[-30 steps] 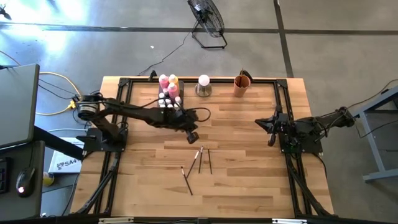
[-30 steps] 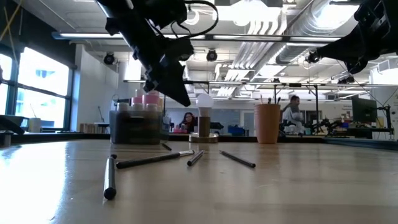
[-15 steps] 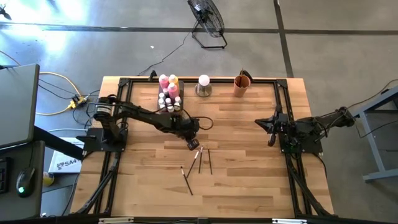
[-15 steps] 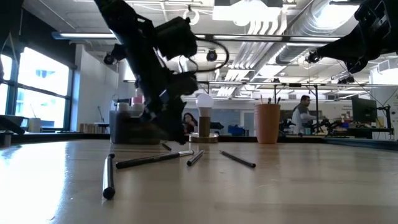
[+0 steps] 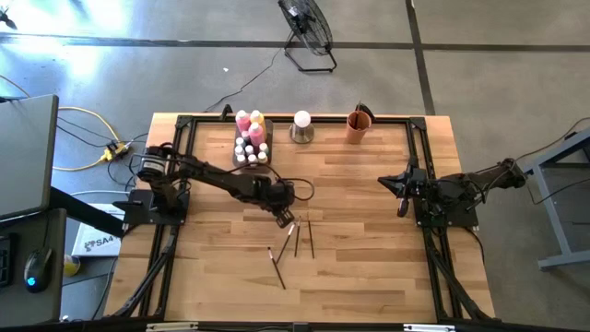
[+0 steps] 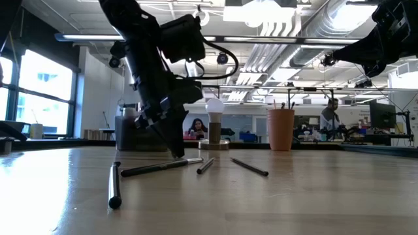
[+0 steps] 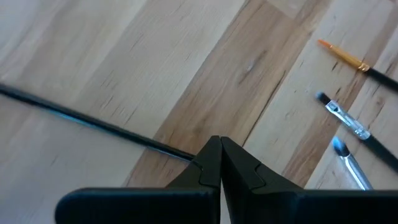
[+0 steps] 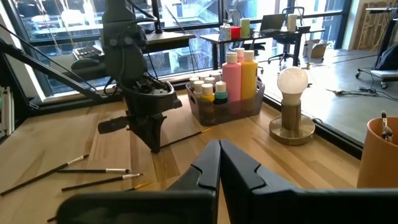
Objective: Pick & Place Paint Supplies
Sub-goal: Put the orange paintbrush into the orange cup
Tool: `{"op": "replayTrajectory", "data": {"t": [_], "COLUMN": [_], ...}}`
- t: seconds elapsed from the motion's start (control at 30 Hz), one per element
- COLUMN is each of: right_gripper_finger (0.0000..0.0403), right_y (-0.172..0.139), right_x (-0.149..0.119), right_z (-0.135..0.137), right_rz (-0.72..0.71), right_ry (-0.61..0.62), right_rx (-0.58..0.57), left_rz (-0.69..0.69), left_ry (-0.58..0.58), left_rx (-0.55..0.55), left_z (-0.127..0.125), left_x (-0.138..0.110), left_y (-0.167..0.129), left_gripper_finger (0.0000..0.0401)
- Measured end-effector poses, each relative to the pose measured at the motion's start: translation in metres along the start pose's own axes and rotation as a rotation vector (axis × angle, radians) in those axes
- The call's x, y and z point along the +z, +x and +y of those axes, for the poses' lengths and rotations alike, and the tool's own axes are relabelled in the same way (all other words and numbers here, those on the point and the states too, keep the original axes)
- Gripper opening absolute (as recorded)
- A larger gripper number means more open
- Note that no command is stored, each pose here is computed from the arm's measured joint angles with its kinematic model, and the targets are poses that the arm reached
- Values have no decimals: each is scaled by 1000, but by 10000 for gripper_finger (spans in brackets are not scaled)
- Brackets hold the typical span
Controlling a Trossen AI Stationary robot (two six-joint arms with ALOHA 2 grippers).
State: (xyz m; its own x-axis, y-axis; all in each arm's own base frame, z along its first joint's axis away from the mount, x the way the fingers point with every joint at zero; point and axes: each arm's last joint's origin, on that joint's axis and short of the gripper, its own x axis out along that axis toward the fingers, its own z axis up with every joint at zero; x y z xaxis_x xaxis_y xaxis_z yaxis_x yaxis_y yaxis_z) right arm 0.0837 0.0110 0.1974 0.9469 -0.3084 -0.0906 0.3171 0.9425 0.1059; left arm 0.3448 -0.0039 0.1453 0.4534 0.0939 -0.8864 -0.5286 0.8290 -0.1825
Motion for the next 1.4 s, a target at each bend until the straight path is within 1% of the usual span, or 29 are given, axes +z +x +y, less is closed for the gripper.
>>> {"op": "replayTrajectory", "data": {"t": [0.13,0.33,0.5,0.63,0.73,0.87,0.93,1.1,1.17,1.23,1.33,1.4], "right_gripper_finger": [2,2,2,2,2,2,2,2,2,2,2,2], "right_y": [0,0,0,0,0,0,0,0,0,0,0,0], "right_x": [0,0,0,0,0,0,0,0,0,0,0,0], "right_z": [0,0,0,0,0,0,0,0,0,0,0,0], "right_rz": [0,0,0,0,0,0,0,0,0,1,1,0], "right_ry": [1,2,3,3,3,3,3,7,7,7,7,7], "right_rx": [0,0,1,1,0,1,1,1,1,1,1,1], "left_rz": [2,88,142,151,113,27,-20,-145,-150,-129,-82,-76], "left_ry": [6,10,20,7,23,63,62,25,9,-34,-103,-138], "left_rx": [41,120,228,304,347,353,379,550,594,602,576,580], "left_z": [-5,-11,-17,-21,-26,-38,-39,-26,-17,-6,11,21], "left_x": [-6,-12,-21,-27,-29,-19,-14,-3,2,10,22,28], "left_y": [-1,-10,-20,-26,-30,-38,-41,-44,-44,-42,-39,-38], "left_gripper_finger": [0,0,0,0,0,0,0,0,0,0,0,0]}}
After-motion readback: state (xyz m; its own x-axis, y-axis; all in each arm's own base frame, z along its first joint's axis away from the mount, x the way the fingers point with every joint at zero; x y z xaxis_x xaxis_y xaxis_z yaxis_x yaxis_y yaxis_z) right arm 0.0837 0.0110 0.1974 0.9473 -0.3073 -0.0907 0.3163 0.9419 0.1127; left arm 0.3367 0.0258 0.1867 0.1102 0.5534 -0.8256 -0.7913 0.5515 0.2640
